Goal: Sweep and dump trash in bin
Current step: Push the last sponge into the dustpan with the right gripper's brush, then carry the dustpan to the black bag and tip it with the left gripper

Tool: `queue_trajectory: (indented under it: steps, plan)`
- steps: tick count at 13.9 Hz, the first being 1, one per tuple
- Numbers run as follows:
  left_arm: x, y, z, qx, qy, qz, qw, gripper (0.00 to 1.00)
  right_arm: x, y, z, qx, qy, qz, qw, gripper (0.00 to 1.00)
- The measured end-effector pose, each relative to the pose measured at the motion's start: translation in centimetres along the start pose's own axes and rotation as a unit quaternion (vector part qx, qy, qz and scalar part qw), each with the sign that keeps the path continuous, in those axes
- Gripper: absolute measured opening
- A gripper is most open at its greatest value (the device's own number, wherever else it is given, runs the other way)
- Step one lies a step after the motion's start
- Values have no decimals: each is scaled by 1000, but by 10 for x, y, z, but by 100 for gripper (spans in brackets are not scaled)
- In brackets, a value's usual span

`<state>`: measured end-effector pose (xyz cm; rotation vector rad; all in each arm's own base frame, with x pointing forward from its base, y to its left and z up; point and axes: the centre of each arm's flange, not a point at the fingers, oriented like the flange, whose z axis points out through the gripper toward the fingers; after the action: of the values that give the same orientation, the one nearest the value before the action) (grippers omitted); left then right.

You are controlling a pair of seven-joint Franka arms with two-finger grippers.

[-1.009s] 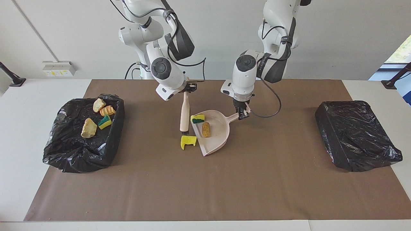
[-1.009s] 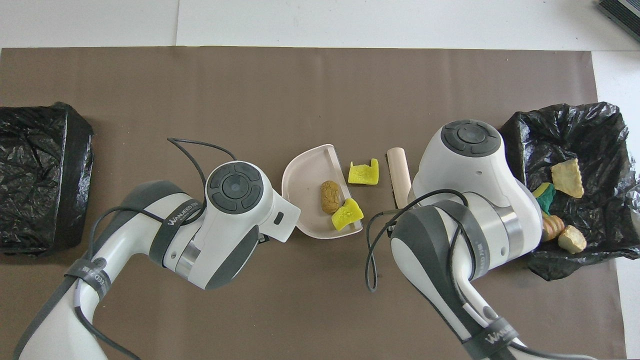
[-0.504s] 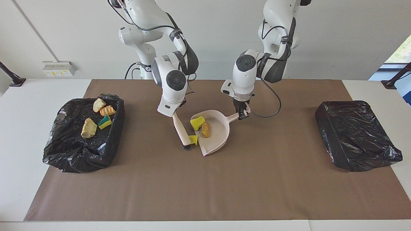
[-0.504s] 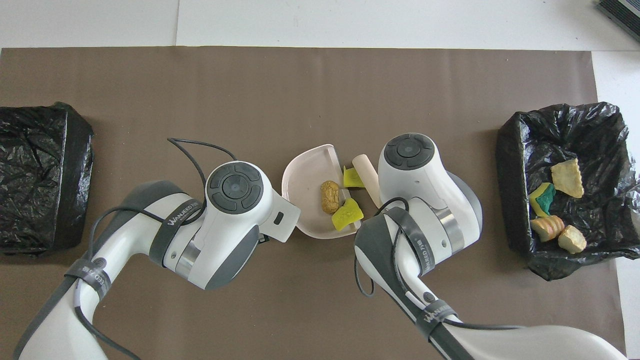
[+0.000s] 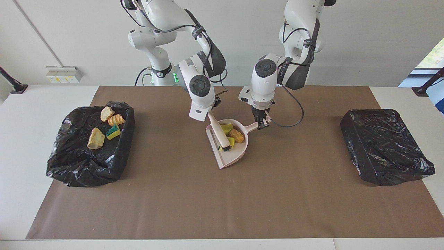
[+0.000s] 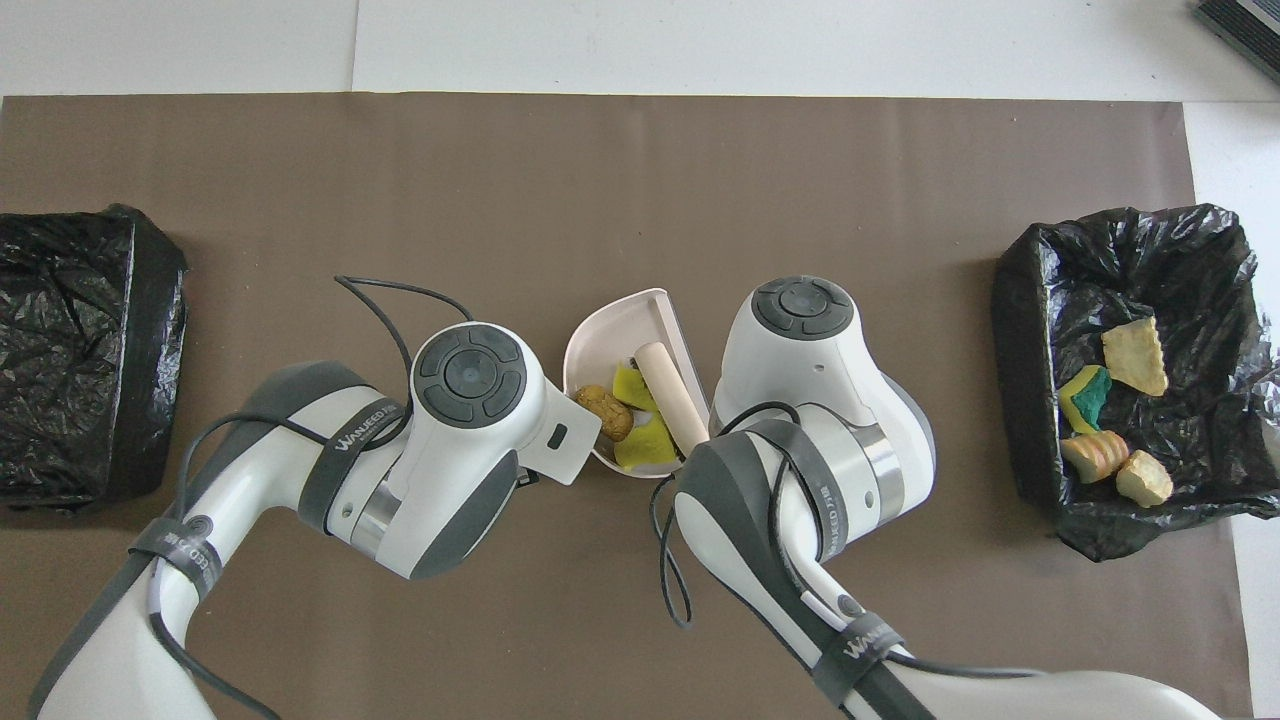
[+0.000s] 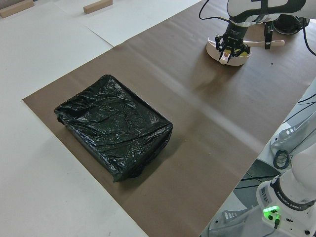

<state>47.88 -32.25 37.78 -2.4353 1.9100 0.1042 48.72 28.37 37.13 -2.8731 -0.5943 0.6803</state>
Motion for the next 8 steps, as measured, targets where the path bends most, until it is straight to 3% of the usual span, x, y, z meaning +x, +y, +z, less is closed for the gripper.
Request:
queue_trajectory:
  steps: [5, 8]
  plan:
    - [0, 0, 0, 0, 0, 0, 1000, 32, -55, 35, -65, 12, -1, 58, 998, 26]
    - [0, 0, 0, 0, 0, 0, 1000, 32, -62, 27, -62, 8, 7, 81, 997, 26]
